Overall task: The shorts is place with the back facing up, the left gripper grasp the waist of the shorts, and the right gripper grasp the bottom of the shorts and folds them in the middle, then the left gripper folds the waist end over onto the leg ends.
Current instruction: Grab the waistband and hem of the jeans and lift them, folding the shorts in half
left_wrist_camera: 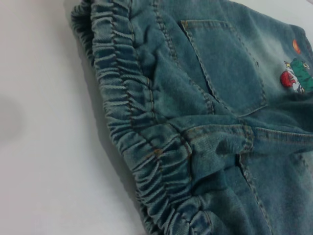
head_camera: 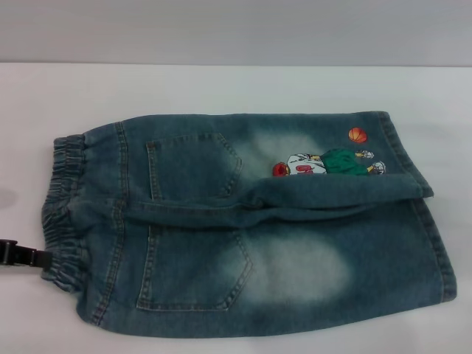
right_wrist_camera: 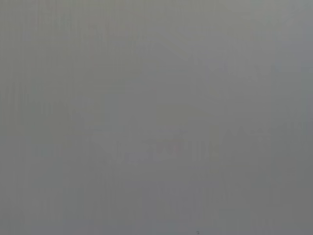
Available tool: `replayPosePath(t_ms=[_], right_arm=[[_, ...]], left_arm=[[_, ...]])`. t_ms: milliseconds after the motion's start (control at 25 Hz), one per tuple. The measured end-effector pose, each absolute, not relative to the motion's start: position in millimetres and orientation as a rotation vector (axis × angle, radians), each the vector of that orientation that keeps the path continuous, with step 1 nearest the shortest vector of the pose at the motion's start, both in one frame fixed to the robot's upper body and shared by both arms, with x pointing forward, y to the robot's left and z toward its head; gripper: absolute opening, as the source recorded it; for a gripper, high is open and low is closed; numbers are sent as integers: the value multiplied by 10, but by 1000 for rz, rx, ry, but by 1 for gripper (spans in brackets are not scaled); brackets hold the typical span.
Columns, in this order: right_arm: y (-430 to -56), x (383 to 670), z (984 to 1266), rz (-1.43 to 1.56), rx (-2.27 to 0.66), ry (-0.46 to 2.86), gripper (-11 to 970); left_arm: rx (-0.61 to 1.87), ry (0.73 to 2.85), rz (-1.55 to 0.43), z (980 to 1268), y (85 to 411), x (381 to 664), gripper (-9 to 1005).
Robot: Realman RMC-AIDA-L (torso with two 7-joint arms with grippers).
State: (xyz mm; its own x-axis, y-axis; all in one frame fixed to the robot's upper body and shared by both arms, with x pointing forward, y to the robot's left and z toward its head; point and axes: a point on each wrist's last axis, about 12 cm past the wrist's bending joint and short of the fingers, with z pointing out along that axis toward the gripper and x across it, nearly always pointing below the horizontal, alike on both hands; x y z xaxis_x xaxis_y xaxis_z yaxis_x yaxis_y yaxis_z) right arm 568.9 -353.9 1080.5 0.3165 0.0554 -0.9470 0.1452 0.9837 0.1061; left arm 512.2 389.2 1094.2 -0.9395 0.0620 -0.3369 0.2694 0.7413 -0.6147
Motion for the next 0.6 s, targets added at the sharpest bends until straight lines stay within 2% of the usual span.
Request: replayPosePath(t_ms=[600], right_arm=[[-3537, 5690, 10805, -59, 182, 1250, 534]], left_arm=[[229, 2642, -956, 10952, 3944, 5146, 26]])
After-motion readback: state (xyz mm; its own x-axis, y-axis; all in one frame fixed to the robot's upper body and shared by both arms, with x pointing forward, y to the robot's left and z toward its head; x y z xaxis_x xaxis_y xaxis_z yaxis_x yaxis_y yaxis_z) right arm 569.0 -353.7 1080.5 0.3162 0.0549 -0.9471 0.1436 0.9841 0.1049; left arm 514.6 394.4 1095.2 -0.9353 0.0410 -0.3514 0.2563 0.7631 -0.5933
